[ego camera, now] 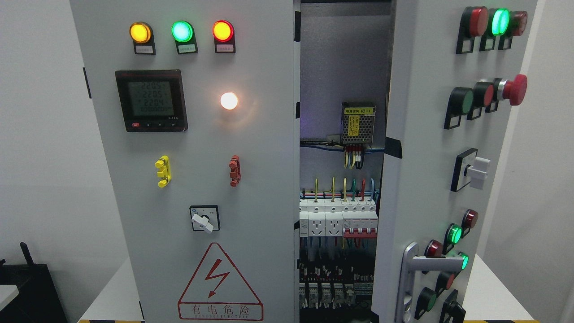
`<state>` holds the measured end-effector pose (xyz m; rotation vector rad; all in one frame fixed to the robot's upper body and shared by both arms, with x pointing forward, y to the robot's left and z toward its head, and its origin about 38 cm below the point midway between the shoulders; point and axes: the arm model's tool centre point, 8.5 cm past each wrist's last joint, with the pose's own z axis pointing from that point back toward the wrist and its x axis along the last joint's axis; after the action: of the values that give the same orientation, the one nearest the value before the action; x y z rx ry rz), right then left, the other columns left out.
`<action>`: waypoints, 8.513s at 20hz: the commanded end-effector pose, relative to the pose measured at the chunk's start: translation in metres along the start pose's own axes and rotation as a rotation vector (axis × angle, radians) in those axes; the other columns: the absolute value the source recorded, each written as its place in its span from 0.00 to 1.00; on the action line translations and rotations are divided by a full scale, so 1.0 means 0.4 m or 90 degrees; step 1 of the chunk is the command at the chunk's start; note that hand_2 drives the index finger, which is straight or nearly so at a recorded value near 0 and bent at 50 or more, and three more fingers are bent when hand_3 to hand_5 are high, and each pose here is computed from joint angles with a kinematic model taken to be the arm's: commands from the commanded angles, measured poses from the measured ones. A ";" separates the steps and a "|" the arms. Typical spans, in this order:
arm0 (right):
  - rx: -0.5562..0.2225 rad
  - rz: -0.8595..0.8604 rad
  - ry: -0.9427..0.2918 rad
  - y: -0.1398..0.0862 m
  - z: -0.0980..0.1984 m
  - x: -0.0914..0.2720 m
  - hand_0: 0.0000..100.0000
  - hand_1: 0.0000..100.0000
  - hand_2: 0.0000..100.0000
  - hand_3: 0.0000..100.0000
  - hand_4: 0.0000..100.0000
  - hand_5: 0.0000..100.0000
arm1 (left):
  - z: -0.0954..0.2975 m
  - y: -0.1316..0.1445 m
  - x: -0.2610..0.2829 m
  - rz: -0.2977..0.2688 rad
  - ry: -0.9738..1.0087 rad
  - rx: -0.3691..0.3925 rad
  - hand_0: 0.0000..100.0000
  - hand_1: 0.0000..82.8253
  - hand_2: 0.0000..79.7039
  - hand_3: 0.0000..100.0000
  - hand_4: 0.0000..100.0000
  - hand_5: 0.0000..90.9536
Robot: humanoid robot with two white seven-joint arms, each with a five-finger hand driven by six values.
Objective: Open door with both hands
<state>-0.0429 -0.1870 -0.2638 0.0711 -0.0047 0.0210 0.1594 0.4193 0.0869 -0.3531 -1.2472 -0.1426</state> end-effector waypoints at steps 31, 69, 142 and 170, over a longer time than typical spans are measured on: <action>0.000 0.000 0.001 0.002 0.000 0.000 0.00 0.00 0.00 0.00 0.00 0.00 | -0.248 -0.081 0.655 -0.151 -0.249 -0.282 0.00 0.00 0.00 0.00 0.04 0.00; 0.000 0.001 0.001 -0.001 0.000 0.000 0.00 0.00 0.00 0.00 0.00 0.00 | -0.429 -0.325 0.867 -0.094 -0.147 -0.495 0.00 0.00 0.00 0.00 0.04 0.00; 0.000 0.000 0.001 0.002 0.000 0.000 0.00 0.00 0.00 0.00 0.00 0.00 | -0.615 -0.922 1.076 -0.059 -0.067 -0.822 0.00 0.00 0.00 0.00 0.04 0.00; -0.001 0.000 0.000 -0.001 0.000 0.000 0.00 0.00 0.00 0.00 0.00 0.00 | -0.621 -1.214 1.007 -0.094 -0.083 -0.917 0.00 0.00 0.00 0.00 0.04 0.00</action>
<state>-0.0429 -0.1872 -0.2638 0.0703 -0.0037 0.0210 0.3924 -0.0419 0.4802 -1.4131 -1.1412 -1.1429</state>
